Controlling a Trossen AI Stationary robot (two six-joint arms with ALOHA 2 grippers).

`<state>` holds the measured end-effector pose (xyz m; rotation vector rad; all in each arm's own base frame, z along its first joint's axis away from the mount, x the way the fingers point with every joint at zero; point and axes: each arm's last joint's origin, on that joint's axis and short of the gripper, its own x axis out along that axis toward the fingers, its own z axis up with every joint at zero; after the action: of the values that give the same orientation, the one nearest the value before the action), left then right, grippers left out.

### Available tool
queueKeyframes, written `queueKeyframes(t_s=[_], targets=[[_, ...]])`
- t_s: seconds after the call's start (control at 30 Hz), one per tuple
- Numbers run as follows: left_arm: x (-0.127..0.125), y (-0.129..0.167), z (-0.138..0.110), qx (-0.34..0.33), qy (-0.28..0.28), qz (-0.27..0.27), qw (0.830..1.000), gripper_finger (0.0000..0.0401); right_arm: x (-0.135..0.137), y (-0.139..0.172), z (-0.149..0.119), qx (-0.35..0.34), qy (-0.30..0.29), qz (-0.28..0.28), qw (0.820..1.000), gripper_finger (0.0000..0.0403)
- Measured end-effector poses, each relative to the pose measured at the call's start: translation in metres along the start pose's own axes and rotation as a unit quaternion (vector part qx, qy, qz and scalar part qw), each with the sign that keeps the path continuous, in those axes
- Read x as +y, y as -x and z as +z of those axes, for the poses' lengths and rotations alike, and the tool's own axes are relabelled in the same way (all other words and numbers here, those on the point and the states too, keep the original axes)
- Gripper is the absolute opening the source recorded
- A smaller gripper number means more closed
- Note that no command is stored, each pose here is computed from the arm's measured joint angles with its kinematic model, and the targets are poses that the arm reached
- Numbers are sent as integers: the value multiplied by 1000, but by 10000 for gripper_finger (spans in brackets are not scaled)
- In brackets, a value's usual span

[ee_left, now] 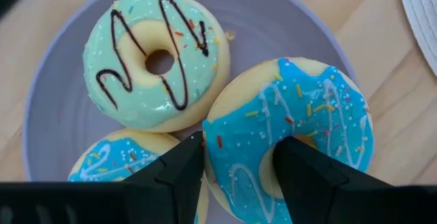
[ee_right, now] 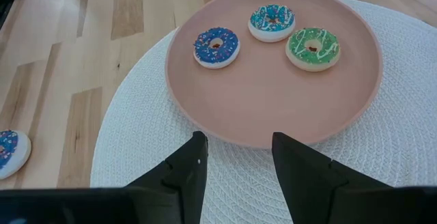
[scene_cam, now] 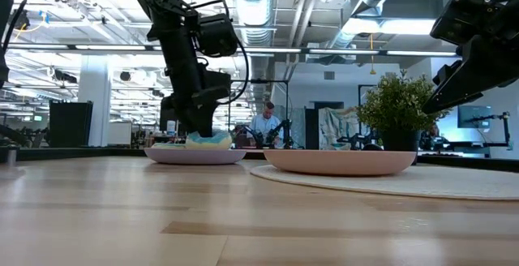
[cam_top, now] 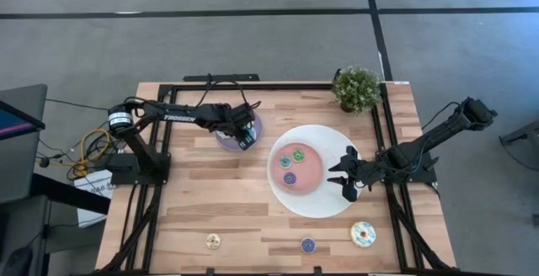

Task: Pick & Place donuts
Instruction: Put the big light blue donut on the violet plate, then put the large white donut on the violet plate

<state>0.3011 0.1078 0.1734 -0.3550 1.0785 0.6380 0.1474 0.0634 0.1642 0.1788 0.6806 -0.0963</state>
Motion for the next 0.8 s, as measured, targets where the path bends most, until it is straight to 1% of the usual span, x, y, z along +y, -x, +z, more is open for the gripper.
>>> queueKeyframes(t_s=[0.17,0.53,0.8], targets=[[0,0,0,-2,1,-1,1000,170,0,0,0,0,0,0,1000,154],[0,0,0,-3,-5,3,1000,223,0,0,0,0,0,0,1000,154],[2,7,1,-7,-11,3,1000,229,0,0,0,1,0,1,1000,154]])
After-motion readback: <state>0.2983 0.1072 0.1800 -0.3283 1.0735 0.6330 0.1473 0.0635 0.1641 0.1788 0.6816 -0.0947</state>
